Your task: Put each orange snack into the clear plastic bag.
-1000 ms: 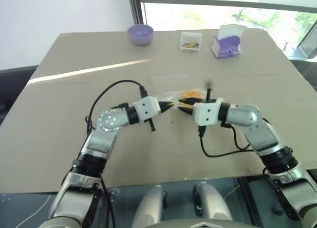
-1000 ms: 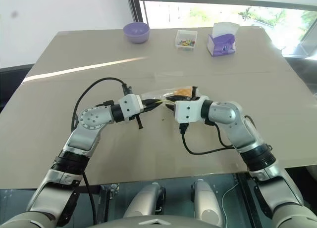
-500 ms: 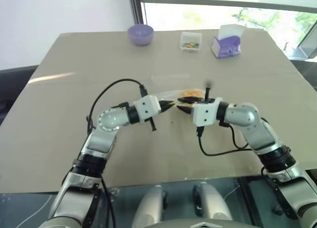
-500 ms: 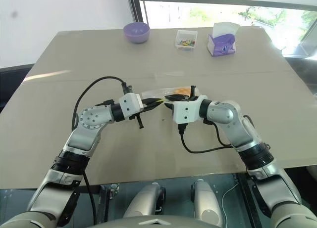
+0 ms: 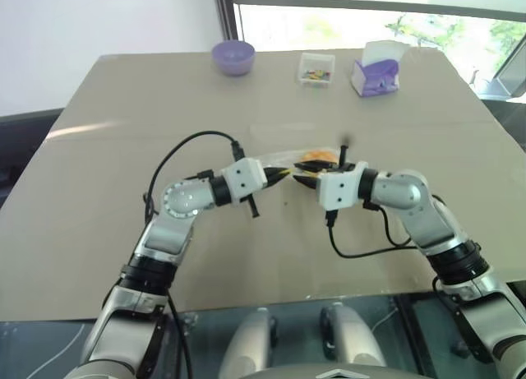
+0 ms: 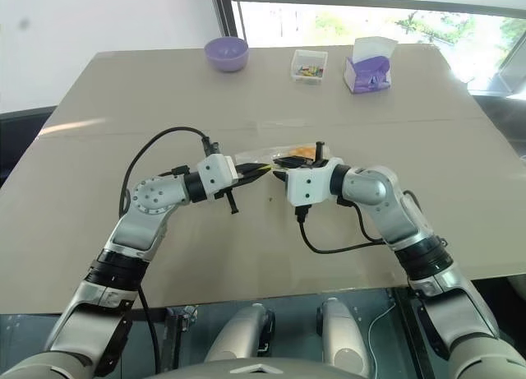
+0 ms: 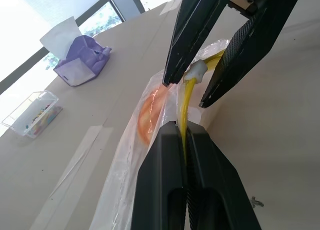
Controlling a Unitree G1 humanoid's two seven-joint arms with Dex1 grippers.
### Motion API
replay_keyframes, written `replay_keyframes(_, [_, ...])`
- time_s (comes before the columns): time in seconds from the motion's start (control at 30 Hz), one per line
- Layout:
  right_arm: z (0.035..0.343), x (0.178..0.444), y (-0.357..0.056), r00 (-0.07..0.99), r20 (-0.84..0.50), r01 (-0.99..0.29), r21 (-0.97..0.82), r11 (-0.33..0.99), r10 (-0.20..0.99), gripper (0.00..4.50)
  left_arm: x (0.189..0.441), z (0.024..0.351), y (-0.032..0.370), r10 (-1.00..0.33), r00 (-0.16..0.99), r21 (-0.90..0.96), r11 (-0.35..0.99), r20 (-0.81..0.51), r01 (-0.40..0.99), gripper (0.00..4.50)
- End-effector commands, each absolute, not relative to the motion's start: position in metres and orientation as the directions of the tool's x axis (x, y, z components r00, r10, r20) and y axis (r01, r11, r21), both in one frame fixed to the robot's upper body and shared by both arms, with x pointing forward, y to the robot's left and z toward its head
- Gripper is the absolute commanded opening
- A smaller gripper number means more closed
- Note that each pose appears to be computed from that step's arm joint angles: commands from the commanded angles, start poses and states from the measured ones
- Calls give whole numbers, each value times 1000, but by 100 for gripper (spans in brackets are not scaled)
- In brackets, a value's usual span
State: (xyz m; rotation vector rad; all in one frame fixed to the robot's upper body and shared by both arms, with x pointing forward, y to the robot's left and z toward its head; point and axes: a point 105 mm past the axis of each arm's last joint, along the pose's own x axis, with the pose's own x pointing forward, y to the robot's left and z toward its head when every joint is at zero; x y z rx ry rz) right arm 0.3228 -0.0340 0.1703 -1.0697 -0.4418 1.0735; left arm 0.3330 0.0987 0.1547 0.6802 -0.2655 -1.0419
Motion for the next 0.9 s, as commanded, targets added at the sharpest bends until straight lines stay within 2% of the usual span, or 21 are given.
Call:
replay_keyframes(0.03, [188,321,-34,458,-129,-425,-901,90,880,99,332,171,99,-864,501,660,343,-58,668,0])
replay_keyframes(0.9, [191,318,-33,455,-118,-408,-909,88,883,99,333,172,100,-861,505,657,346,-62,670,0])
